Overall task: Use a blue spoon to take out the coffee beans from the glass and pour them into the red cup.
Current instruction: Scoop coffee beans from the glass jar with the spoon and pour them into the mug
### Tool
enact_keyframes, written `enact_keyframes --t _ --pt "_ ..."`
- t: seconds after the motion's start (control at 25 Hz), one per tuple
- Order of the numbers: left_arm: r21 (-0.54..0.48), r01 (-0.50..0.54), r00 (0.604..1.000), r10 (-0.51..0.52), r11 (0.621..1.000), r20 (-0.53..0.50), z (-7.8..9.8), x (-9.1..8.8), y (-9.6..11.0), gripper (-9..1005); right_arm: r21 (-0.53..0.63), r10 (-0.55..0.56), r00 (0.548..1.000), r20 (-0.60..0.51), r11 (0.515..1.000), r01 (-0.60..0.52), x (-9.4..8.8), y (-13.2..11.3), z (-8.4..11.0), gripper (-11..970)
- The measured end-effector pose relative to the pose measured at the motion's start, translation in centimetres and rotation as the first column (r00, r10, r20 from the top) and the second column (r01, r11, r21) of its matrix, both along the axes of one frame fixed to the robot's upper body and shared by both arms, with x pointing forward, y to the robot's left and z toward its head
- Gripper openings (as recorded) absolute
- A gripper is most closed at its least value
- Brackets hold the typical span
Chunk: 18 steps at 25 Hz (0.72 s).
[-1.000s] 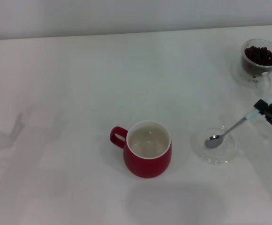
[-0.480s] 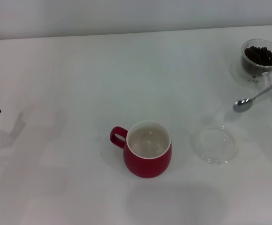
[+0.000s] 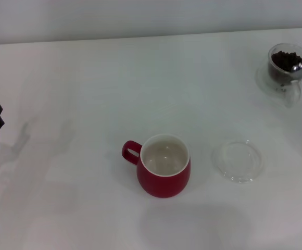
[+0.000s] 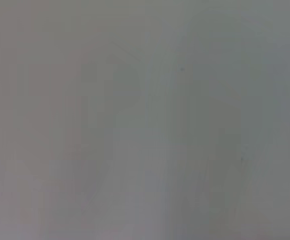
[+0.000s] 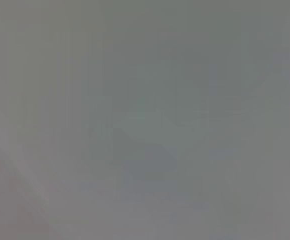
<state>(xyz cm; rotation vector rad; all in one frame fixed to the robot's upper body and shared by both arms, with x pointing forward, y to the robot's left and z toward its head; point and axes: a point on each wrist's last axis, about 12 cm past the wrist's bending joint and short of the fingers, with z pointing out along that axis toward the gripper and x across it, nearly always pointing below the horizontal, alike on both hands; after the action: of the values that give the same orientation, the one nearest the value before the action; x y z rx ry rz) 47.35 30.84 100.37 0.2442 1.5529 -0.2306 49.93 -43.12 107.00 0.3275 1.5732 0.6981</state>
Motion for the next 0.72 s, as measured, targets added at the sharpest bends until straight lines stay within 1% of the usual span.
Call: enact_keyframes --t 0.12,0.28,0.44,0.48,0.52,0.72 --pt "-0.001 0.000 1.000 0.000 1.000 0.000 0.0 0.0 0.0 861 -0.080 -0.018 1.000 0.025 0.997 0.020 1.3 0.0 0.5 144" --pt "-0.001 -0.002 1.000 0.002 1.000 -0.001 0.0 -0.1 0.0 861 -0.164 -0.040 0.998 0.048 0.985 0.047 2.4 0.3 0.7 144" --pt "-0.003 -0.001 1.000 0.001 1.000 0.000 0.0 -0.1 -0.1 861 -0.233 -0.043 0.997 0.069 0.971 0.058 3.0 0.5 0.9 144" --pt "-0.003 0.000 1.000 0.000 1.000 0.000 0.0 0.0 -0.1 861 -0.270 -0.038 0.996 0.083 0.961 0.059 3.3 0.7 1.0 144" --pt "-0.002 0.001 1.000 -0.001 1.000 0.002 0.0 0.0 -0.1 862 -0.270 -0.038 0.996 0.083 0.961 0.059 3.3 0.7 1.0 144" --pt "0.001 0.005 1.000 -0.005 1.000 0.011 0.2 0.2 0.0 862 -0.352 -0.010 0.994 0.109 0.935 0.047 3.6 1.4 1.0 143"
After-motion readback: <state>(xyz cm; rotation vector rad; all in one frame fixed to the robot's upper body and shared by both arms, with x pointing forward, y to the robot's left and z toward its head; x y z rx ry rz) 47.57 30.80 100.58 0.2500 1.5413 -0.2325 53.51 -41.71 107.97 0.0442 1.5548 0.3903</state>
